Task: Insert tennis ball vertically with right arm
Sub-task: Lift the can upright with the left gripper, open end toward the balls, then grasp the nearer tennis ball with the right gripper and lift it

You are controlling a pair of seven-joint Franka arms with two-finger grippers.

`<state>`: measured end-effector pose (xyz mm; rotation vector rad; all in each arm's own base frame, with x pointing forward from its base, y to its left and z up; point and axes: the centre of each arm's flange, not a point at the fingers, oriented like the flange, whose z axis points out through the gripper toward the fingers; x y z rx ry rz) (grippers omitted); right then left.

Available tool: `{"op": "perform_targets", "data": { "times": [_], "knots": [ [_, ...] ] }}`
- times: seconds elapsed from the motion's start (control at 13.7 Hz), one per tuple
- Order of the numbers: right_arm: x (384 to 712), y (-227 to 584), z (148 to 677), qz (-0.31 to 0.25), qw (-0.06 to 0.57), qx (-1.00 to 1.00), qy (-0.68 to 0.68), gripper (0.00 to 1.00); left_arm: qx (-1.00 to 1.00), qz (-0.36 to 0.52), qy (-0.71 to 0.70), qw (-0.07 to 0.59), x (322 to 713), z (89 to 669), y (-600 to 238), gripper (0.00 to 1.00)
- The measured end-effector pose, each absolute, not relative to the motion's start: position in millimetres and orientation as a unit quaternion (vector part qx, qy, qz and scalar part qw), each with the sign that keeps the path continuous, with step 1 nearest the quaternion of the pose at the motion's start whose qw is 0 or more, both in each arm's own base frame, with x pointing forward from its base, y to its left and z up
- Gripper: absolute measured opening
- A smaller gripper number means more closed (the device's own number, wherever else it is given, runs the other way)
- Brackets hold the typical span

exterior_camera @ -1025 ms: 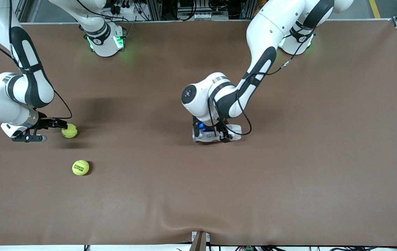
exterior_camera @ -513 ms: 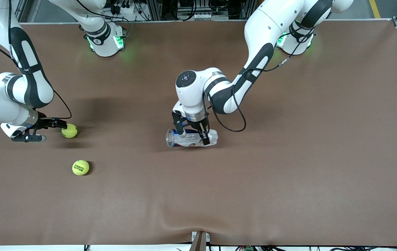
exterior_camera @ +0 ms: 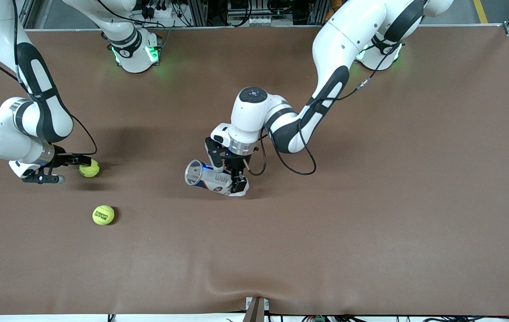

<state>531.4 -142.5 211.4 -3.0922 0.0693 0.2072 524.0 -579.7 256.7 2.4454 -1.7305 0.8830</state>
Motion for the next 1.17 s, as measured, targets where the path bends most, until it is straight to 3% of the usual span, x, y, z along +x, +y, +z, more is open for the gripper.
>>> {"op": "perform_targets", "data": {
  "times": [0.51, 1.17],
  "knots": [
    [532.4, -126.2, 192.6, 0.067, 0.063, -0.994, 0.062, 1.0, 0.763, 0.418, -0.462, 0.17, 541.2, 183.5, -541.4, 0.64],
    [536.5, -109.9, 181.5, 0.066, 0.08, -0.992, 0.075, 1.0, 0.773, 0.435, -0.412, 0.208, 543.5, 137.7, -509.3, 0.7]
  ]
}}
